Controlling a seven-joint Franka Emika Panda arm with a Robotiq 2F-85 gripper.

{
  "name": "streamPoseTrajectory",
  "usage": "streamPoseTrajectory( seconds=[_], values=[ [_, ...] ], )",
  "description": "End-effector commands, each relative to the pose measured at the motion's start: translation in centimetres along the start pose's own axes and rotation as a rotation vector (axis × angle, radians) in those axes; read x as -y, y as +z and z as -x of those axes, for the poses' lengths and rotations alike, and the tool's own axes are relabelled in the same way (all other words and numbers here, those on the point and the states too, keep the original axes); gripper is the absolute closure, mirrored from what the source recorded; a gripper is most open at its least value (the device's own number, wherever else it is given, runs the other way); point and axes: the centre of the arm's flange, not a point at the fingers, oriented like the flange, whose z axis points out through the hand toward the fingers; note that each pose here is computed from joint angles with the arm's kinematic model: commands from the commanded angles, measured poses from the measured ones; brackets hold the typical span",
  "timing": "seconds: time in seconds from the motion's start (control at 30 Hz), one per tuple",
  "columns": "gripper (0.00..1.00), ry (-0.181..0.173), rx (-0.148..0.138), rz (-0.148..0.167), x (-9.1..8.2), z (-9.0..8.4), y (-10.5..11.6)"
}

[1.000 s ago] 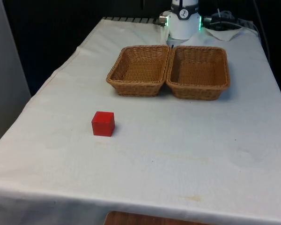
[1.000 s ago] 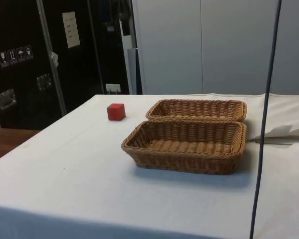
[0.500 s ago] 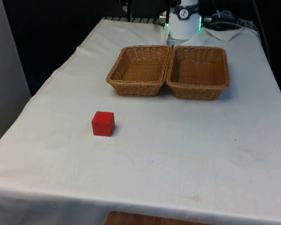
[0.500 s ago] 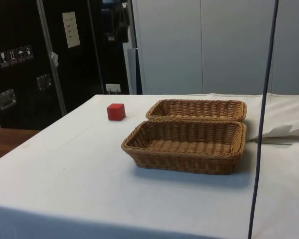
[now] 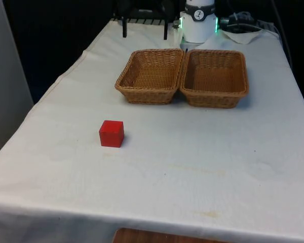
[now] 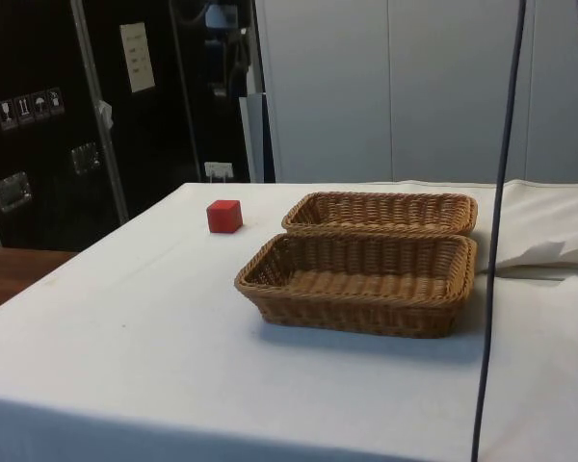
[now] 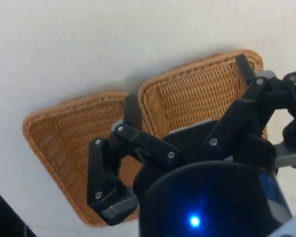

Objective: Pick up the red cube and place it into the right basket.

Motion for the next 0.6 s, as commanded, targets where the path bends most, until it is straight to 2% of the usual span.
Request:
streamPoseTrajectory(
  seconds=[0.0,0.17,0.2,0.4,0.53,0.57],
  values=[
    [0.0,-0.005,-0.014,-0.005,-0.5,-0.1,0.5],
    [0.0,-0.009,-0.024,0.004,-1.7,-0.5,2.3],
    [0.0,-0.007,-0.02,0.01,-1.5,-0.3,1.9],
    [0.0,0.0,-0.034,0.01,-3.3,-1.4,5.1],
    [0.0,0.012,-0.027,0.012,-3.9,-1.7,6.5],
    [0.0,0.018,-0.034,0.003,-4.2,-1.8,7.1]
  ],
)
